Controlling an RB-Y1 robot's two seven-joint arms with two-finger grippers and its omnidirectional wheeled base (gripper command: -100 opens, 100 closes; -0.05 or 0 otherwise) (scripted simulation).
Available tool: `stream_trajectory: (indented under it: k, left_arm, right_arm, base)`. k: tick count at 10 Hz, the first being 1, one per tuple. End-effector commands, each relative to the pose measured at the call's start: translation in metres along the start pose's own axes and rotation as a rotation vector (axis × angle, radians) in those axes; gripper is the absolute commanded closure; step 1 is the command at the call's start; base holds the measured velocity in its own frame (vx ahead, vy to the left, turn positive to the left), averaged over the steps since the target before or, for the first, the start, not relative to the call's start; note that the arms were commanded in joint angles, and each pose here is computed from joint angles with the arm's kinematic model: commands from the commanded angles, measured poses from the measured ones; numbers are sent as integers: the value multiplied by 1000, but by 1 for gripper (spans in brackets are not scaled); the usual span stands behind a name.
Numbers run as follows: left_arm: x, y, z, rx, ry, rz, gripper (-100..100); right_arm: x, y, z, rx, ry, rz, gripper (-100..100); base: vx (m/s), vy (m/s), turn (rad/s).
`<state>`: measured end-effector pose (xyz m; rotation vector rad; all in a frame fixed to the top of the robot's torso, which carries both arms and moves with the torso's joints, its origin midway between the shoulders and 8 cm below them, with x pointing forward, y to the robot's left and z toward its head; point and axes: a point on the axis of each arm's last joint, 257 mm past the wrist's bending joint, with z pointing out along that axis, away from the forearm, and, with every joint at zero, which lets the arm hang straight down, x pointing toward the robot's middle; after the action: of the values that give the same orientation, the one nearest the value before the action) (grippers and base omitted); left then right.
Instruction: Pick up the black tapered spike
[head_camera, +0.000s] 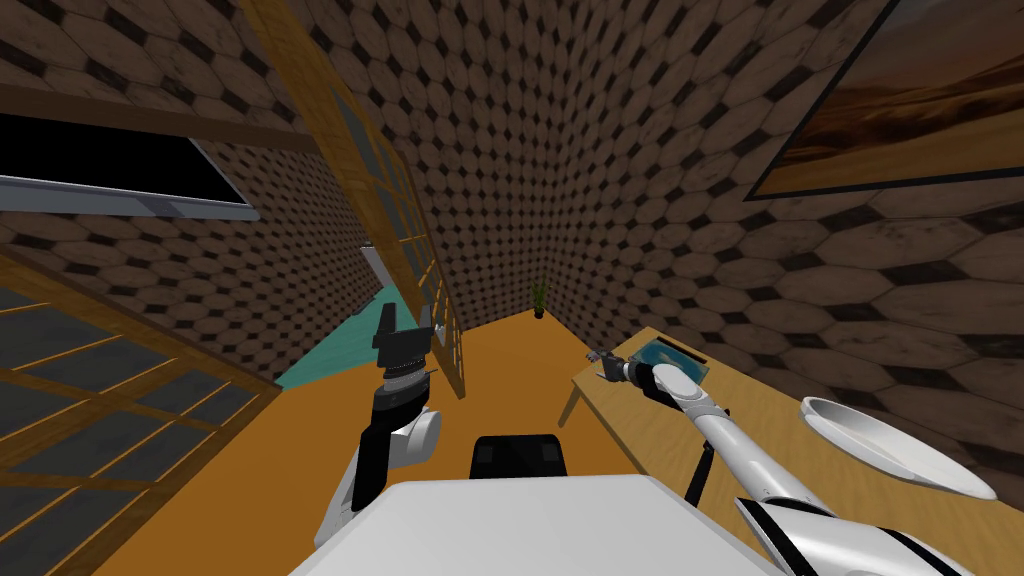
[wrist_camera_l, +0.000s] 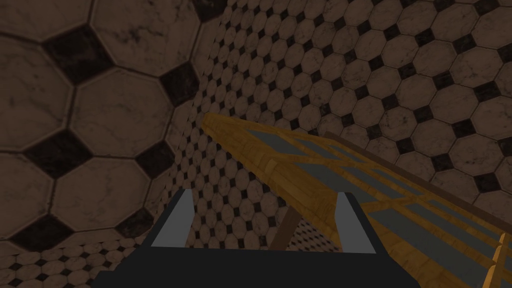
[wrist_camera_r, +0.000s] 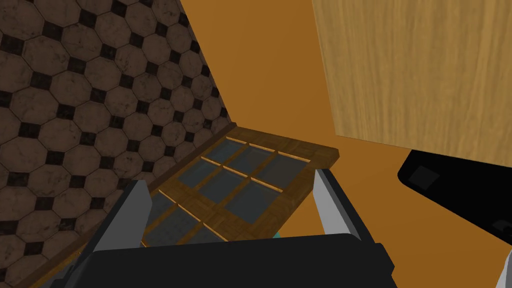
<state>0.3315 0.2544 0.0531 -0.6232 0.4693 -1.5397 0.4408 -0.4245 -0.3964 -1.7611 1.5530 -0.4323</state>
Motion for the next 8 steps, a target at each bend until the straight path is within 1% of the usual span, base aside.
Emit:
stream_trajectory:
  k: [1,2,3,4,5,6,7,8]
  left_arm:
    - [0,0,0,0,0,0,0]
    - [0,0,0,0,0,0,0]
    - [0,0,0,0,0,0,0]
    - [0,0,0,0,0,0,0]
    - [0,0,0,0,0,0,0]
    - [0,0,0,0,0,0,0]
    - [0,0,0,0,0,0,0]
    - [0,0,0,0,0,0,0]
  right_arm:
    - [7,7,-1,-21,10,-3,-100]
    - [23,28,-7,-86,36,-48,-100]
    - [27,35,-8,-106,47,-52,-100]
    - [27,35,-8,-106,47,-52,-100]
    - [41,50,-16,-164,67,-103,-100]
    - [46,63,-18,-191,78,-96,-100]
    - [59,84,-28,-250,92,-111,-100]
    - [63,89,-30,-273,103,-131,-100]
  base:
    - [-1,-8,-21]
    - [-4,-11,80]
    - [-2,-17,64]
    - [-1,-9,-14]
    - [-4,-11,71]
    - [-5,-15,40]
    - [-9,-21,71]
    - [-6,-23,34]
